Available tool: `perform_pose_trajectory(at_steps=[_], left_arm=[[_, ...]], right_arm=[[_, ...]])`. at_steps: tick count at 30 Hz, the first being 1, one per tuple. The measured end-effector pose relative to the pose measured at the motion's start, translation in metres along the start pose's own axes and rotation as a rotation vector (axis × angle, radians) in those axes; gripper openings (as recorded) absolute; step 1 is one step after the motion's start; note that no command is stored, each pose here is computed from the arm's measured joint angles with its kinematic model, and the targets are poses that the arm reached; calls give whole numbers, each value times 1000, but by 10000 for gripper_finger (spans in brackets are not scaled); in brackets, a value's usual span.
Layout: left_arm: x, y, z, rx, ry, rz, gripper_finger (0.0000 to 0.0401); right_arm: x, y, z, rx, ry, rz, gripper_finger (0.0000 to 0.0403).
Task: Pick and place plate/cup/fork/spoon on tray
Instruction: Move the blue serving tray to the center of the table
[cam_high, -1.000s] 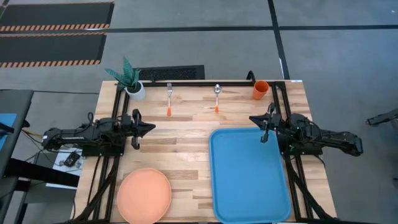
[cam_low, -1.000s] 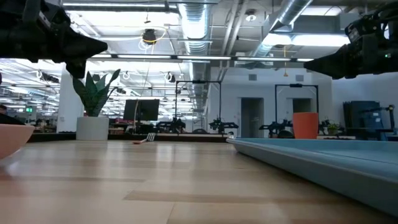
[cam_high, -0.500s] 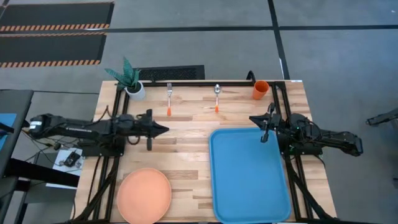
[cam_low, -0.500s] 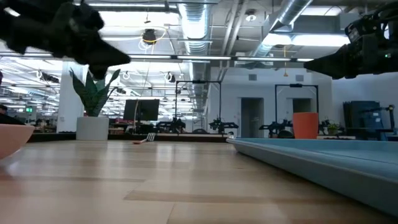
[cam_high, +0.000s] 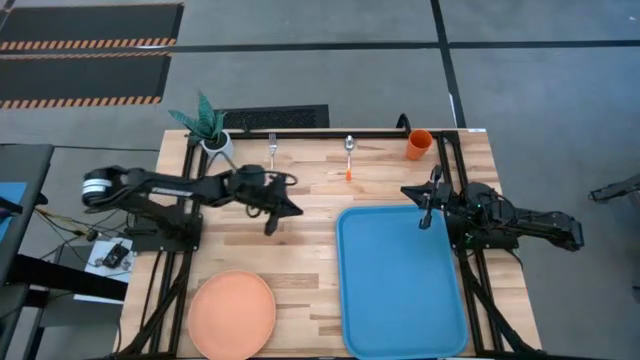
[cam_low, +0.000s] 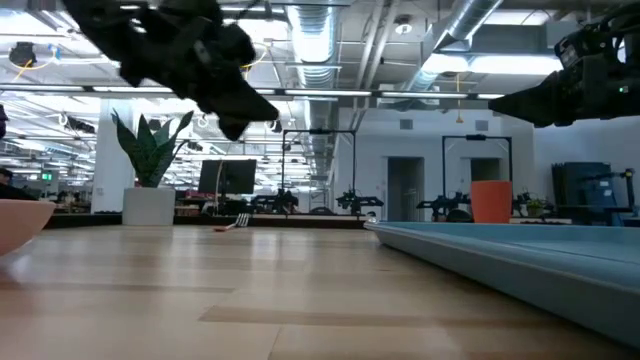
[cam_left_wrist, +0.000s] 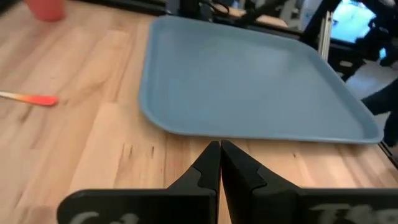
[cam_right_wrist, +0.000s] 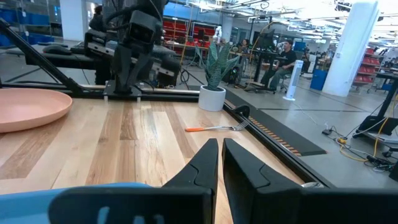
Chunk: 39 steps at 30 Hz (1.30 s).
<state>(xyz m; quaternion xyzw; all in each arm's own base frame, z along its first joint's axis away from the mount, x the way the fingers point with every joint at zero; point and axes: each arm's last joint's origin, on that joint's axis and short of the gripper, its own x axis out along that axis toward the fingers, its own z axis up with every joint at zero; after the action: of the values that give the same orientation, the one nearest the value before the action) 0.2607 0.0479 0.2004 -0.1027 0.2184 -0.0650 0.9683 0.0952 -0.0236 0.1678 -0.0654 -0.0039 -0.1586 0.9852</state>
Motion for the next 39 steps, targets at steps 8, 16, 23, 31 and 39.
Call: perform_pose_trajectory(at_steps=[8,16,23,31,39], left_arm=[[47,19,11,20,125,-79,0],[71,28,15,18,161,-105,0],[73,28,15,4,162,-105,0],[76,18,14,24,169,-143,0],[82,5,24,28,105,-148,0]], right_arm=[[0,0,0,0,0,0,48],[0,0,0,0,1,1,48],[0,0,0,0,0,1,48],[0,0,0,0,0,1,48],[0,0,0,0,0,1,48]])
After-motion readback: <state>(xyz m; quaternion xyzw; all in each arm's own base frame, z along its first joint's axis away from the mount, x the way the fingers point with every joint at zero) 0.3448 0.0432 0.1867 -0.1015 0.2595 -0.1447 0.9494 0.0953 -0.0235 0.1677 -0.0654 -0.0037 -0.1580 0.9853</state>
